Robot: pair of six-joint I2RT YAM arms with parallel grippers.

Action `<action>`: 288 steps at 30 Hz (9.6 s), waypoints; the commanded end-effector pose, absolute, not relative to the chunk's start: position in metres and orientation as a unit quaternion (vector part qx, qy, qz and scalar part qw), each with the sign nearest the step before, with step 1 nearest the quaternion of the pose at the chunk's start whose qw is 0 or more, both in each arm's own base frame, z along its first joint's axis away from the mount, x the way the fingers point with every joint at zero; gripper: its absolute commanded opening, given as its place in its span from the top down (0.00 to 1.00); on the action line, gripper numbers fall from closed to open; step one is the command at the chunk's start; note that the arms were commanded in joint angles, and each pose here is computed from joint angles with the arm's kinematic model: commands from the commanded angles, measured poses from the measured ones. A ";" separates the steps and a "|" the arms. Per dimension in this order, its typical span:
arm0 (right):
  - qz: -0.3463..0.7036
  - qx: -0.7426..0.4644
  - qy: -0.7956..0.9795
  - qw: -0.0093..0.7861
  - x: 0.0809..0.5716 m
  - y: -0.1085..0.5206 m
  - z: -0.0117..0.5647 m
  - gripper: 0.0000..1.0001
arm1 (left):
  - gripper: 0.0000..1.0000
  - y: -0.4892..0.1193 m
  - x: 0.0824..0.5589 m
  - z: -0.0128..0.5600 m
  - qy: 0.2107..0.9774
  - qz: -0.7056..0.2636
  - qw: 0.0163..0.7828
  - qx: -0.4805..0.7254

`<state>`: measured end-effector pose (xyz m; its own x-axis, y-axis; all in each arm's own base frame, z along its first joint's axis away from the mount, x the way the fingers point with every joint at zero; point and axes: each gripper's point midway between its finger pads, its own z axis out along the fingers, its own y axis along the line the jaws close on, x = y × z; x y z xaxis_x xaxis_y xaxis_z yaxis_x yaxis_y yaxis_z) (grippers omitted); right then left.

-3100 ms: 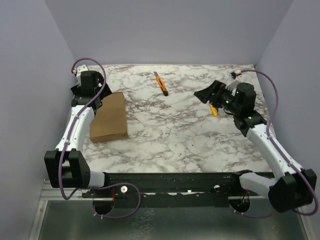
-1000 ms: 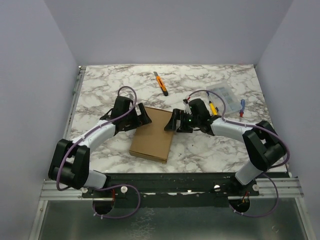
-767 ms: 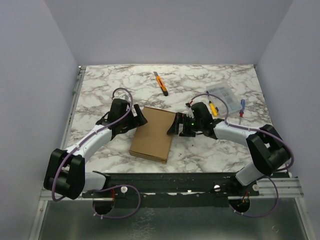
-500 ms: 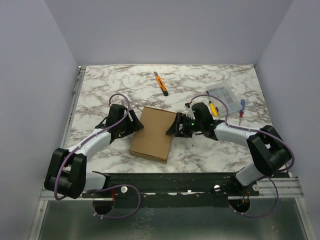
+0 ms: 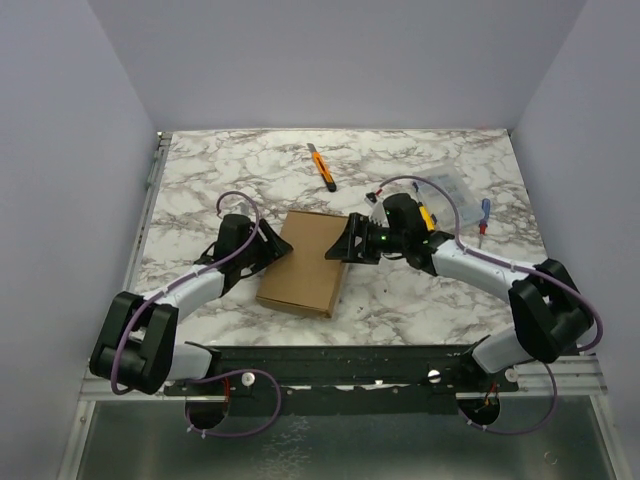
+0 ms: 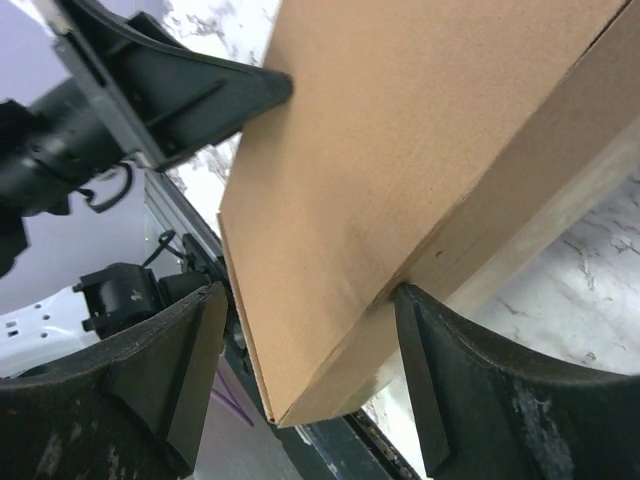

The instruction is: Unpack the express box

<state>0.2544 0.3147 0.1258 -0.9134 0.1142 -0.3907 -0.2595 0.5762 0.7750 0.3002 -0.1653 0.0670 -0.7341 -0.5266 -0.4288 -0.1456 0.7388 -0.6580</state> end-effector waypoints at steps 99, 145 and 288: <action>0.155 -0.026 0.873 0.462 0.308 0.206 0.189 0.00 | 0.09 -0.241 0.321 0.196 0.902 -0.096 0.416 0.069; 0.147 -0.171 0.882 0.414 0.569 0.305 0.065 0.04 | 0.01 -0.183 0.313 0.366 0.795 -0.118 0.596 0.003; 0.275 -0.130 0.733 0.608 0.237 0.163 0.304 0.78 | 0.95 -0.421 0.299 0.381 0.621 -0.667 0.401 -0.095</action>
<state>0.2411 0.1670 0.3042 -0.1985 0.1010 -0.9749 -0.5553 0.8080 0.1968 0.2987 -0.4170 0.3459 -0.6728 -0.6193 -0.4046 0.3819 0.1776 -0.9070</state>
